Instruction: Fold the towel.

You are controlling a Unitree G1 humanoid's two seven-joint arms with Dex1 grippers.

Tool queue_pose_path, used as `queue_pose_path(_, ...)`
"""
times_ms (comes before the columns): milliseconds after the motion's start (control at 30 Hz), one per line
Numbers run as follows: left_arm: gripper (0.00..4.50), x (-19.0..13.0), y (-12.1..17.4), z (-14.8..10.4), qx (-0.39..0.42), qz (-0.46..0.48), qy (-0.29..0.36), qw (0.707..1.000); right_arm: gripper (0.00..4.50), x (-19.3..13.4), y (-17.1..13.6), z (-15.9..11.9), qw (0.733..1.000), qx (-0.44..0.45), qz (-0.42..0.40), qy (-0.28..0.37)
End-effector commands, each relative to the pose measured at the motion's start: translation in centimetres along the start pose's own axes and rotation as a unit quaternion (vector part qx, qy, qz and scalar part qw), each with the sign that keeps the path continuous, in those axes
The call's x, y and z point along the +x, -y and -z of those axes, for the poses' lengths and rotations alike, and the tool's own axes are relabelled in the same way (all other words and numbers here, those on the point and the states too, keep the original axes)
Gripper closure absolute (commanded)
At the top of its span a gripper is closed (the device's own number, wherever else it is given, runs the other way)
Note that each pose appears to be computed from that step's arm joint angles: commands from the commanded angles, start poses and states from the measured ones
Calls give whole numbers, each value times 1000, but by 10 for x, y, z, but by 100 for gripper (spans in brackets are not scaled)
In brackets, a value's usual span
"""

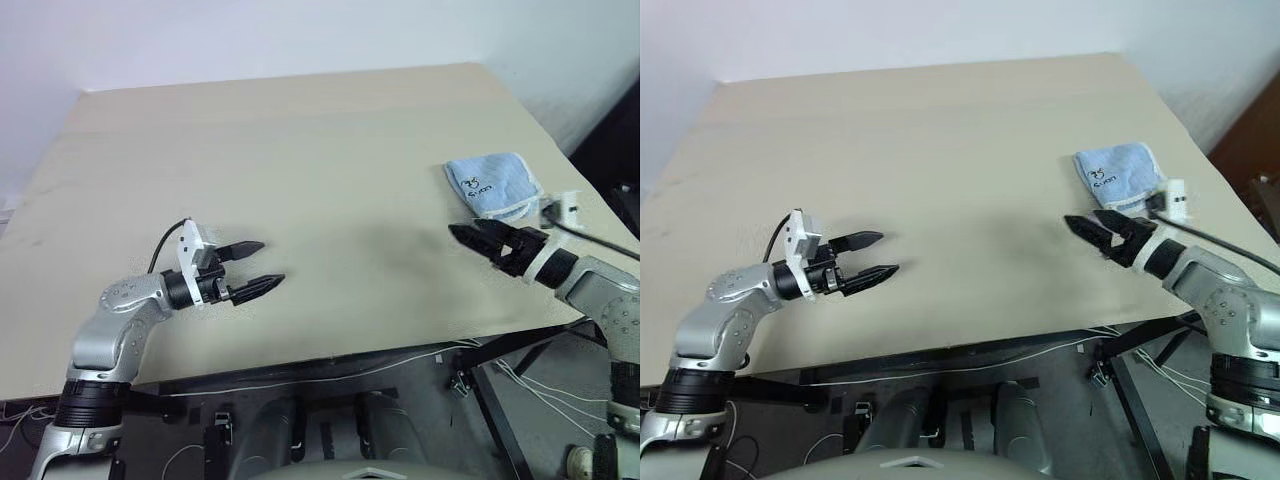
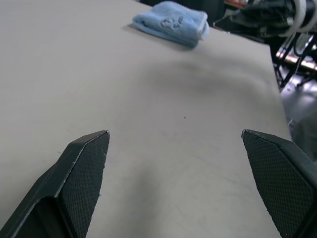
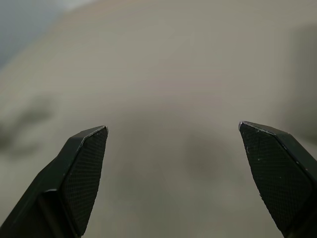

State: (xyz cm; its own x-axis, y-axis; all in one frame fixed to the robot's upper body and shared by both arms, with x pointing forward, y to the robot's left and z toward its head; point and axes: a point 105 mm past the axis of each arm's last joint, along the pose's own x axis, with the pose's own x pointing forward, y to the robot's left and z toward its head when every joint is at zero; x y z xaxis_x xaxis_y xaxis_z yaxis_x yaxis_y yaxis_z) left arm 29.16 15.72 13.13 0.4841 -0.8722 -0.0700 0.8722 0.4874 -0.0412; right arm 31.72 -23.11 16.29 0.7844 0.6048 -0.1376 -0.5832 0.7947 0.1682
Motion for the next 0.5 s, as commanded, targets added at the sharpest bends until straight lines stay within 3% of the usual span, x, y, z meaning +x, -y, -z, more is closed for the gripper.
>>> queue_pose_path(33,0,-3,9,-9,41,18,-8,999,3,6,-20,-8,992,-105,-62,-11)
queue_pose_path(233,0,-11,12,-4,56,6,-20,998,3,17,-34,-8,982,-163,-100,-1)
queue_pose_path(500,0,-22,14,-5,62,-1,-18,998,3,13,-34,0,979,-158,-127,-18)
